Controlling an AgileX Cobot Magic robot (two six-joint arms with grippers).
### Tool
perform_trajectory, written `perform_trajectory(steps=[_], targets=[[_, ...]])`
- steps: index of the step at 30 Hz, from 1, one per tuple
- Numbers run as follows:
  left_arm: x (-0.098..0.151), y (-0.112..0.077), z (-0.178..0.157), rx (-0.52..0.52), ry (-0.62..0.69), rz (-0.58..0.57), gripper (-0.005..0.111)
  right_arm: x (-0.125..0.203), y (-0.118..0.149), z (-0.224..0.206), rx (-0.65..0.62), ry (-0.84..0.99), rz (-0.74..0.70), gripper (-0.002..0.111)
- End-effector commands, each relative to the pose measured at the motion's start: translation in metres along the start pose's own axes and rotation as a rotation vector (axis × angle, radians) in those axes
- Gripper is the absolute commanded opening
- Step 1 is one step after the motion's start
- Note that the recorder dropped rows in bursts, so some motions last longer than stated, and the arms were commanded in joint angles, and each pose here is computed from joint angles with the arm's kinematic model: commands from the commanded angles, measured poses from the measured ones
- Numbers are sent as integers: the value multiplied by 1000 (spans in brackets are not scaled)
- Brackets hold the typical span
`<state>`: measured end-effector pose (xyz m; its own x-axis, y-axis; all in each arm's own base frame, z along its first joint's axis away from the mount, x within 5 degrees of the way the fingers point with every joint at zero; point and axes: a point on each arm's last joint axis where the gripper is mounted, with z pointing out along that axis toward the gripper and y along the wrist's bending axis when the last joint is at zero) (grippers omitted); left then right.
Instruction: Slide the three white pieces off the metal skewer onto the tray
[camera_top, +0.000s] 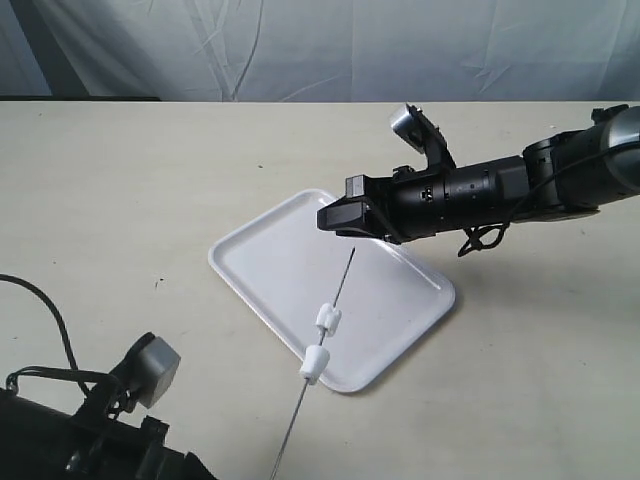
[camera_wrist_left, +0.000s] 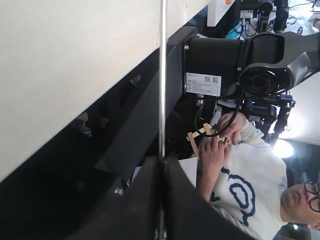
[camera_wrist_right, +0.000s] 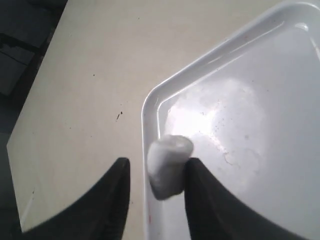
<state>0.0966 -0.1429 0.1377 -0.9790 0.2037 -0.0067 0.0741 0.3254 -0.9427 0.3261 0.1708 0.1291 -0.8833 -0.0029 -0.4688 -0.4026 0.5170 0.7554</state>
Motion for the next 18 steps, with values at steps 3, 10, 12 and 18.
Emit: perform_trajectory(steps=[3, 10, 12, 18], targets=[[2, 2, 0, -29, -2, 13, 0, -2, 0, -1, 1, -5, -16, 43], [-2, 14, -1, -161, -37, 15, 0, 3, 0, -1, 6, 45, -11, 49], [-4, 13, -1, -159, -41, 22, 0, 2, -1, -2, 12, 41, -5, 49], [-24, 13, -1, -229, -100, 11, 0, 1, -6, -7, 21, 43, -10, 49]])
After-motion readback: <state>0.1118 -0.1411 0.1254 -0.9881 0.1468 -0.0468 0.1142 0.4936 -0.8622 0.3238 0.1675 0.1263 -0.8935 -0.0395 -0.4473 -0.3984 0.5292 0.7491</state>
